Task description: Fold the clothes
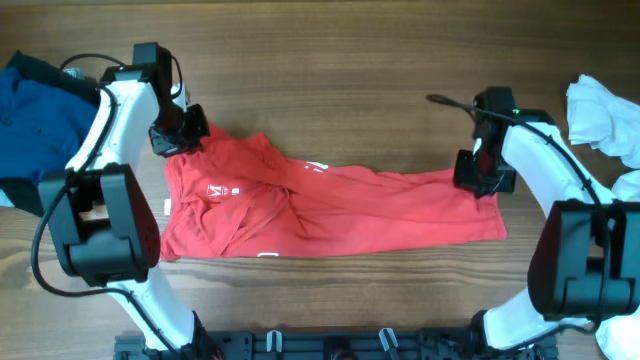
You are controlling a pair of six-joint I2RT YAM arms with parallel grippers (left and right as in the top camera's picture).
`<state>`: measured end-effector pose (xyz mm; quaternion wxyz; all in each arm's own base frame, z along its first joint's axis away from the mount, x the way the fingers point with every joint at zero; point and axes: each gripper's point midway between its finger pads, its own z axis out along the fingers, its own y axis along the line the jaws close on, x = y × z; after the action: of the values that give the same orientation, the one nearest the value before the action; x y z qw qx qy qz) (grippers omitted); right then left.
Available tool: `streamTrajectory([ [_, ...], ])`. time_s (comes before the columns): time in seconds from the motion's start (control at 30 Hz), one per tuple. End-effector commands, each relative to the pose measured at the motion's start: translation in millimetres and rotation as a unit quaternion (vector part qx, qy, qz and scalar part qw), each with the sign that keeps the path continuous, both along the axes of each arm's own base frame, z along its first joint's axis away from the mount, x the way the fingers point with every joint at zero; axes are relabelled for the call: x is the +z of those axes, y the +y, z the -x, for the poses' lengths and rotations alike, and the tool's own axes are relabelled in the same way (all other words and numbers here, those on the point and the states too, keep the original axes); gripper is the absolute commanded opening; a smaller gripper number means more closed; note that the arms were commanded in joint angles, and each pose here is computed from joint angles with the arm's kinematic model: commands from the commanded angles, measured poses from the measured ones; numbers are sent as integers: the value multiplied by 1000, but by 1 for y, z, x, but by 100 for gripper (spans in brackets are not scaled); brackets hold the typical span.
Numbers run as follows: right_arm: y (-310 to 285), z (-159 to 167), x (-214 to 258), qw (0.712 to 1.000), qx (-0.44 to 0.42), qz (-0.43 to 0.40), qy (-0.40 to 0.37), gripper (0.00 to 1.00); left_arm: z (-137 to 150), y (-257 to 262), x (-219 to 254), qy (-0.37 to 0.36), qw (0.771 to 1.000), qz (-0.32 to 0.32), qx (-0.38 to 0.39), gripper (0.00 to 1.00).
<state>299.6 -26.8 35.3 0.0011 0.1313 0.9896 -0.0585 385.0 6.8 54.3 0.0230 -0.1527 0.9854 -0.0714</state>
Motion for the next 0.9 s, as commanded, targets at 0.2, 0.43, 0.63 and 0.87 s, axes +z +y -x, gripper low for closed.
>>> streamTrajectory([
  [0.2, -31, -115, 139, 959, 18, 90, -268, 4, -68, -4, 119, -250, 968, 10, 10, 4],
  [0.43, -33, -118, 140, 957, 65, 108, -262, 4, -42, -6, 104, -188, 982, 18, 24, 4],
  [0.63, -31, -76, 103, 981, 92, 96, -142, 4, 22, 18, 82, -48, 995, -56, 71, 4],
  [0.87, -29, -46, 83, 990, 89, 81, -69, 6, 83, 16, 78, 77, 992, -61, 79, 4],
])
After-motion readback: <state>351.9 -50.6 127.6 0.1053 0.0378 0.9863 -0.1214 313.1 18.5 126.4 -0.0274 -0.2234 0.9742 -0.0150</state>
